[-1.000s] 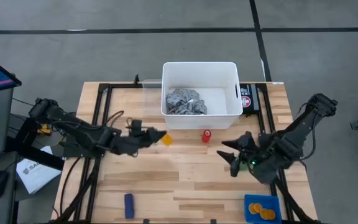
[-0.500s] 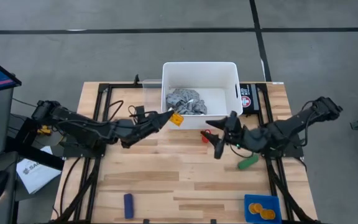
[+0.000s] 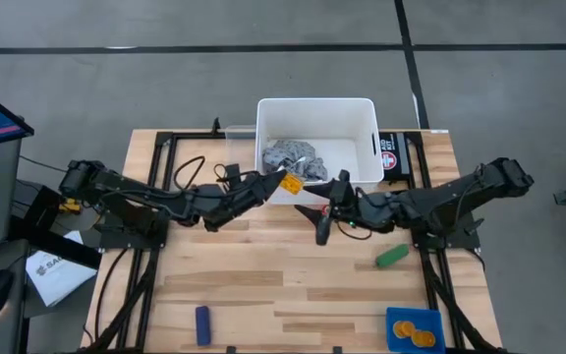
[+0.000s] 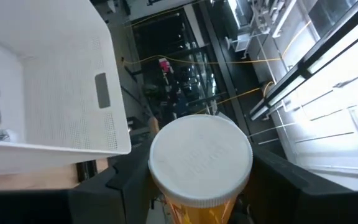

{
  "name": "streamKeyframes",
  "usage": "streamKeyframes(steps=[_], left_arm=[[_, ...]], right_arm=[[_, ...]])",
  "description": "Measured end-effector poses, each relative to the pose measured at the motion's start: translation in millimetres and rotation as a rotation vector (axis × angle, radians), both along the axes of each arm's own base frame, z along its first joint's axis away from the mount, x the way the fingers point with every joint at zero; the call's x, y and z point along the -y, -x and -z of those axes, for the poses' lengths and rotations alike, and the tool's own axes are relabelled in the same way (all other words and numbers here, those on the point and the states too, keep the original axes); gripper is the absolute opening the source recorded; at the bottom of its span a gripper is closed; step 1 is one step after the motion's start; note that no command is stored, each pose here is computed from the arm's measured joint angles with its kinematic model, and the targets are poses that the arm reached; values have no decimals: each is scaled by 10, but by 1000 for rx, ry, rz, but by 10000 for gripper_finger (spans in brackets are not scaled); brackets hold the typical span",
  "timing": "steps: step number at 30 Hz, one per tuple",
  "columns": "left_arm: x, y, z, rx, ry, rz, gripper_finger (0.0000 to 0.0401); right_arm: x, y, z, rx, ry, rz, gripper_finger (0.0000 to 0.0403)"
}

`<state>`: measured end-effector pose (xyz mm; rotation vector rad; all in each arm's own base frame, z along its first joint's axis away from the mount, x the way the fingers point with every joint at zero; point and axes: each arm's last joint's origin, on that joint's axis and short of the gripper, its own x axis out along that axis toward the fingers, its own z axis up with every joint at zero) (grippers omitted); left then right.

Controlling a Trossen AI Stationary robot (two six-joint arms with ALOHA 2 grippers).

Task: Pick & Place Medicine items
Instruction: Put the orange pill bottle into the blue bin

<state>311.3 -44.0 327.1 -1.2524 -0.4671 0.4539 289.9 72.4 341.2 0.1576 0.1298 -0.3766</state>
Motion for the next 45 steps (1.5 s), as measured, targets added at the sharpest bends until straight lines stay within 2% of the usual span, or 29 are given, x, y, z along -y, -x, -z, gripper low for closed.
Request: streamKeyframes(steps=[10,29,33,40,45], left_arm=[[-4,2,-22,24,5,-1,204],[-4,3,-25,27,6,-2,204],[-5,3,-24,27,6,-3,205],[-6,3,-24,26,7,-8,205],[-6,3,-20,22,6,-6,206]], right_arm=[[140,-79,0,33,-7,54,250],[228,-108,-54,82,-6,48,248],[234,-108,-55,82,-7,49,230],[237,-108,-57,84,-7,49,174],[237,-108,-56,85,-11,53,170]])
